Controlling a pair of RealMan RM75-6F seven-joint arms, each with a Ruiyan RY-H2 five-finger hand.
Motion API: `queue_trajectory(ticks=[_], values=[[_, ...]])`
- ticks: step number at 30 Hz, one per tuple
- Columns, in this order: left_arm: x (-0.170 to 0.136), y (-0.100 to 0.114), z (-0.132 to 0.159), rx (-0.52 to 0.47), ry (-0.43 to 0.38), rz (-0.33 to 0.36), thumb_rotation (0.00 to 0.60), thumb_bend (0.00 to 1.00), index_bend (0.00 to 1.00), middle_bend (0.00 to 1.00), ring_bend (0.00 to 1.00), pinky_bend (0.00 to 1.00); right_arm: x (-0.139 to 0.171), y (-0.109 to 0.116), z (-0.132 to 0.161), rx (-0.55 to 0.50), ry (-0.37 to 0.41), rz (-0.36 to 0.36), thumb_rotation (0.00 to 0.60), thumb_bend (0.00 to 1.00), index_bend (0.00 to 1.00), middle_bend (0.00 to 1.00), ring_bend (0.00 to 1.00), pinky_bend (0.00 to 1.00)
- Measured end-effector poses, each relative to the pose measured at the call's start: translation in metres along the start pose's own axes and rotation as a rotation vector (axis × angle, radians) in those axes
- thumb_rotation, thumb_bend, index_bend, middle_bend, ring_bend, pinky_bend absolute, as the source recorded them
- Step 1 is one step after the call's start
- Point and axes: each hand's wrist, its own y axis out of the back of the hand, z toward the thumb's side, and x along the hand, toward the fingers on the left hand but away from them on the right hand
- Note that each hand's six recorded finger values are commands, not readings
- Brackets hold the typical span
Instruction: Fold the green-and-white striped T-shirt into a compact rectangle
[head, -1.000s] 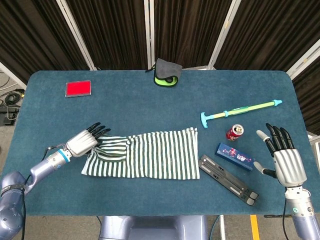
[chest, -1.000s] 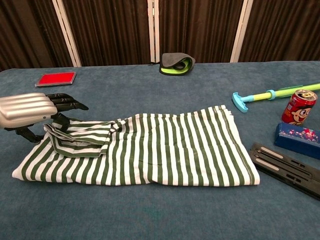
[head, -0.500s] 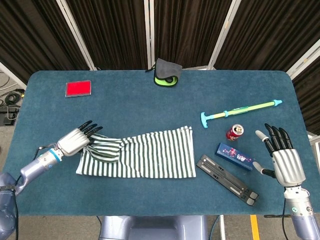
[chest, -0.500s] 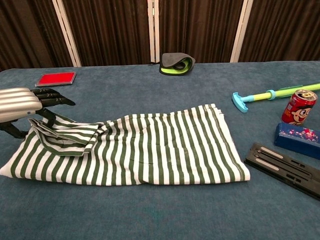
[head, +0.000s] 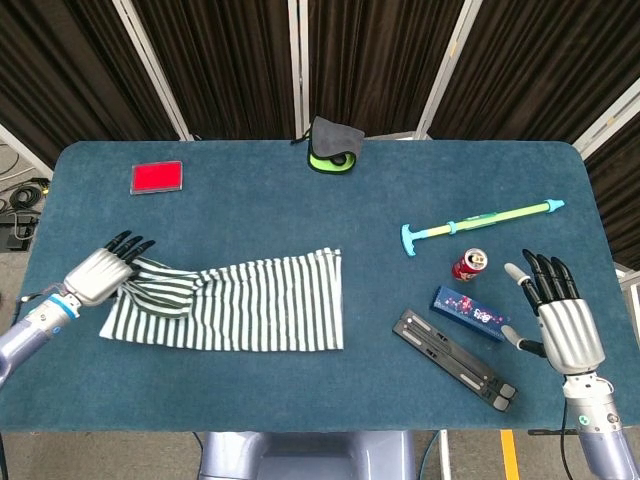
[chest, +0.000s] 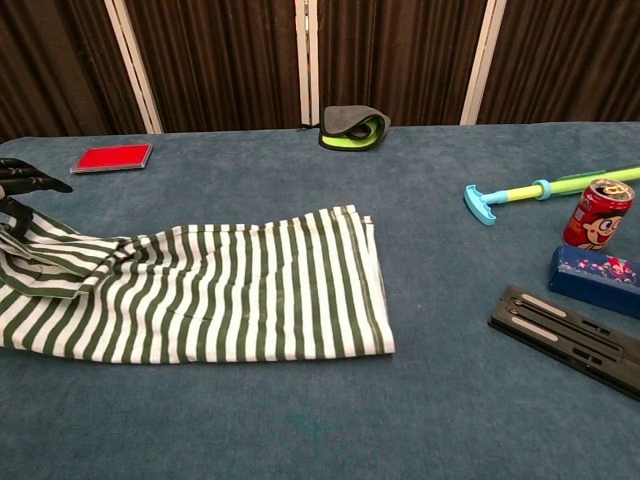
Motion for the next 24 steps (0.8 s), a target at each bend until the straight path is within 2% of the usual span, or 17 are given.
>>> queue_trajectory(ticks=[6, 10, 16, 24], values=[[-0.017, -0.012, -0.023, 0.021, 0.076, -0.054, 0.600, 0.58, 0.84, 0.00, 0.00, 0.00, 0.000, 0.001, 0.000, 0.000, -0.001, -0.003, 0.600, 0.00, 0.20, 0.00, 0.00, 0.00], [-0.016, -0.007, -0.020, 0.007, 0.072, -0.026, 0.600, 0.58, 0.84, 0.00, 0.00, 0.00, 0.000, 0.002, 0.000, -0.005, -0.003, -0.005, 0.600, 0.00, 0.20, 0.00, 0.00, 0.00], [-0.005, 0.015, 0.000, -0.052, 0.013, 0.097, 0.600, 0.60, 0.87, 0.00, 0.00, 0.00, 0.001, 0.005, -0.001, -0.018, -0.005, -0.012, 0.600, 0.00, 0.20, 0.00, 0.00, 0.00], [0.030, 0.070, 0.042, -0.183, -0.095, 0.344, 0.600, 0.62, 0.88, 0.00, 0.00, 0.00, 0.001, 0.008, -0.003, -0.034, -0.006, -0.015, 0.600, 0.00, 0.20, 0.00, 0.00, 0.00]])
